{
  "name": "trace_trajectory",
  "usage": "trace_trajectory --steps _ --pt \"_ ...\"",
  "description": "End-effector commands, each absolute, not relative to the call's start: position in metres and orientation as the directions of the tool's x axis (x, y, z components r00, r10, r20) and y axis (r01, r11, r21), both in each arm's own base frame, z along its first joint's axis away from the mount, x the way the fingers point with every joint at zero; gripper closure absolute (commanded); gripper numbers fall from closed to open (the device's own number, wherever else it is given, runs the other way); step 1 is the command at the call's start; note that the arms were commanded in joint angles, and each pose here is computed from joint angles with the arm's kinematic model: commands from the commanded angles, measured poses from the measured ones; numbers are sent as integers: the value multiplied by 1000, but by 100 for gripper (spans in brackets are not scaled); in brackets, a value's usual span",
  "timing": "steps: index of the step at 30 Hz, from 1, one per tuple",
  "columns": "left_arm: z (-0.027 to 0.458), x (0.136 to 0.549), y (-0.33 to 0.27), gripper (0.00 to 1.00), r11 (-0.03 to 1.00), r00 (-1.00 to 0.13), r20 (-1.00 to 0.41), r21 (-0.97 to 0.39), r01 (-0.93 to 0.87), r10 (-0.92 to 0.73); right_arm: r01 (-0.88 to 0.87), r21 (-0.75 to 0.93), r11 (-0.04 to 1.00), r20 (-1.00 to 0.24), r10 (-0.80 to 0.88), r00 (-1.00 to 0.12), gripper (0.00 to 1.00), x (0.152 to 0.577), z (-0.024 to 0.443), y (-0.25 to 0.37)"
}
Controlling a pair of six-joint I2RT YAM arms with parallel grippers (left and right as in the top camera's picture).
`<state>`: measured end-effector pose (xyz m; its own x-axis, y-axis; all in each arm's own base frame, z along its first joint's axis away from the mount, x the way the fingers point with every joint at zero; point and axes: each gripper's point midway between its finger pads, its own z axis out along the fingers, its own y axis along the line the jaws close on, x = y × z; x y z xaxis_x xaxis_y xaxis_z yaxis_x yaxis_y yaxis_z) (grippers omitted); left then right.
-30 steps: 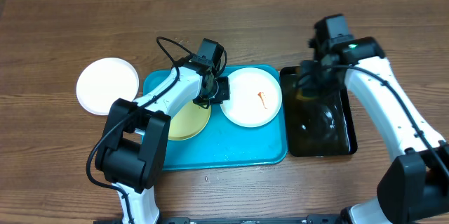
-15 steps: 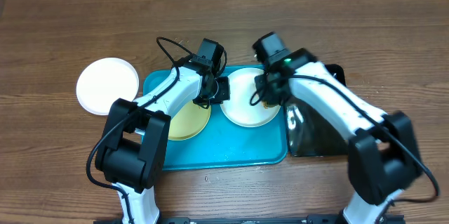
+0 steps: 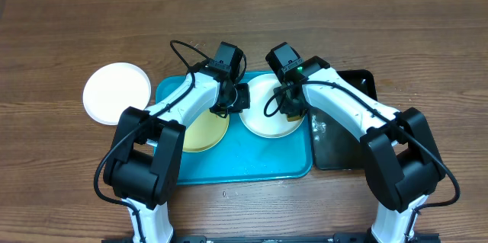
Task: Clean dirty plates on tray and stack at the side
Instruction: 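Scrub the white plate with the sponge while the left gripper holds it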
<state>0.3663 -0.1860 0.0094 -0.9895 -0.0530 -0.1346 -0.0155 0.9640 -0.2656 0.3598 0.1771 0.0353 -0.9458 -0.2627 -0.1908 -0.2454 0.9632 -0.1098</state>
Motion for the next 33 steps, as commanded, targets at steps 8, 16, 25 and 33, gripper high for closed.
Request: trace_trajectory --steps 8,16,25,33 --pt "6 360 -196 93 955 -994 -110 -298 4 -30 -250 -65 966 -176 -257 -950 85 356 31 184" --pt "6 360 -195 94 955 -994 -109 -297 4 -30 -217 -76 973 -124 -225 -966 96 348 2 178" --pt "6 360 -196 95 955 -994 -110 -298 4 -30 -211 197 957 -15 -212 -977 96 318 -1 219" --pt "6 360 -196 95 955 -994 -109 -298 4 -30 -213 452 866 -13 -232 -973 96 313 16 263"
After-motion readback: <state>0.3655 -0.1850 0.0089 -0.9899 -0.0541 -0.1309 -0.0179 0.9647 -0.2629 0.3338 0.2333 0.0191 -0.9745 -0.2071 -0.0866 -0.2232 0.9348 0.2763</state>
